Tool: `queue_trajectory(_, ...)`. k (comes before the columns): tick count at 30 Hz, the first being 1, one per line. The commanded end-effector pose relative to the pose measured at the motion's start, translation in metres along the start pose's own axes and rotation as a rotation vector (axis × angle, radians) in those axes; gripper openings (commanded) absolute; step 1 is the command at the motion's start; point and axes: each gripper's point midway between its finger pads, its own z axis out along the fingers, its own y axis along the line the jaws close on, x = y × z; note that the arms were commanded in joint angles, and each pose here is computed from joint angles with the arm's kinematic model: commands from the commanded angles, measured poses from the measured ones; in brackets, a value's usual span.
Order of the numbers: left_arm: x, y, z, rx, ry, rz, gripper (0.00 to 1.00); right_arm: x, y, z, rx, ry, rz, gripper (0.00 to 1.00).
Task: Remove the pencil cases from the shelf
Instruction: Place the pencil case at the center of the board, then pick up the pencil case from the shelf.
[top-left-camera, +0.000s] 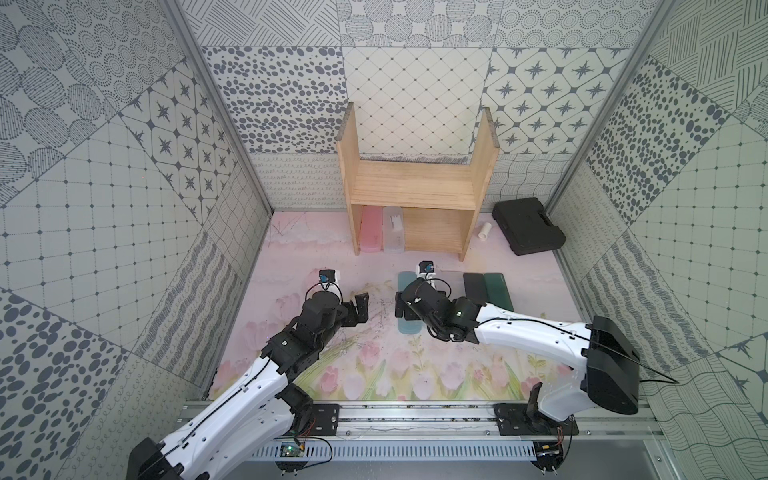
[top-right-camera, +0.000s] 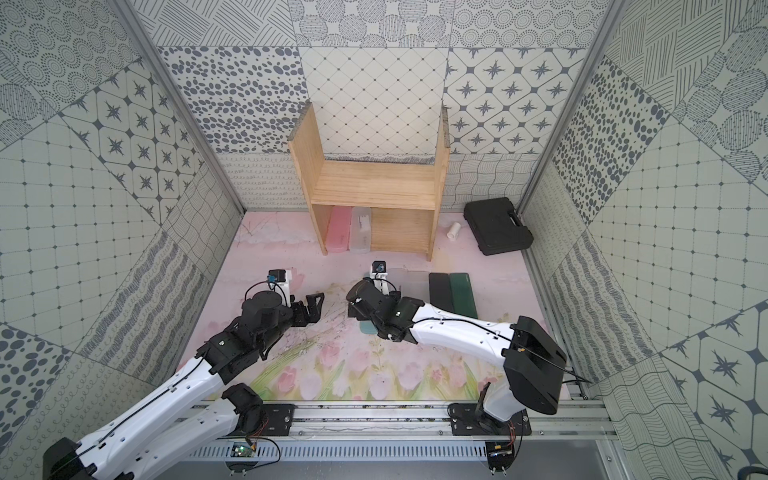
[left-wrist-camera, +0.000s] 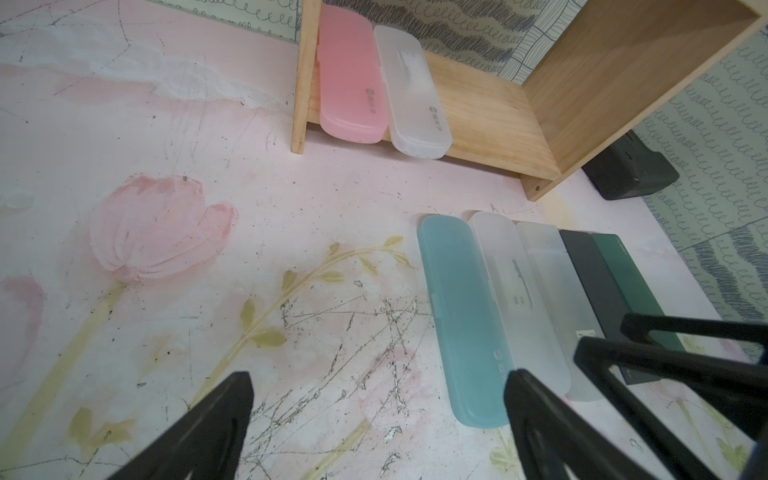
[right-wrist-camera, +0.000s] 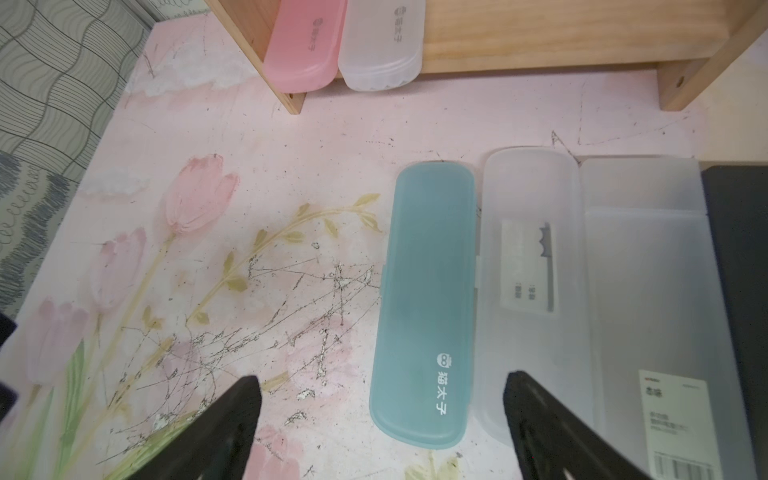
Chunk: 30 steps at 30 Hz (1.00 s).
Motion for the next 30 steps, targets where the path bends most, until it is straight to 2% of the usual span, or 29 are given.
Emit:
queue_trajectory(1,-0.013,-0.019,0.010,0.042,0.035,0.025,1.00,-0.007,-0.011,-0.009,-0.092,0.008,-0.080,0.96)
queue_trajectory(6,-0.024,-0.039,0.042,0.032,0.119,0.020,0.99,-0.029,-0.056,-0.034,-0.098,-0.074,-0.097,0.98)
queue_trajectory(13,-0.037,-0.059,0.102,-0.064,0.165,0.093,1.00,-0.042,-0.102,-0.058,0.018,-0.226,-0.211,0.98)
queue_trajectory(21,-0.042,-0.076,0.168,-0.157,0.162,0.179,1.00,-0.032,-0.116,-0.053,0.044,-0.290,-0.259,0.98)
queue_trajectory(30,-0.049,-0.081,0.222,-0.213,0.145,0.219,0.98,-0.029,-0.128,-0.053,0.091,-0.305,-0.266,0.98)
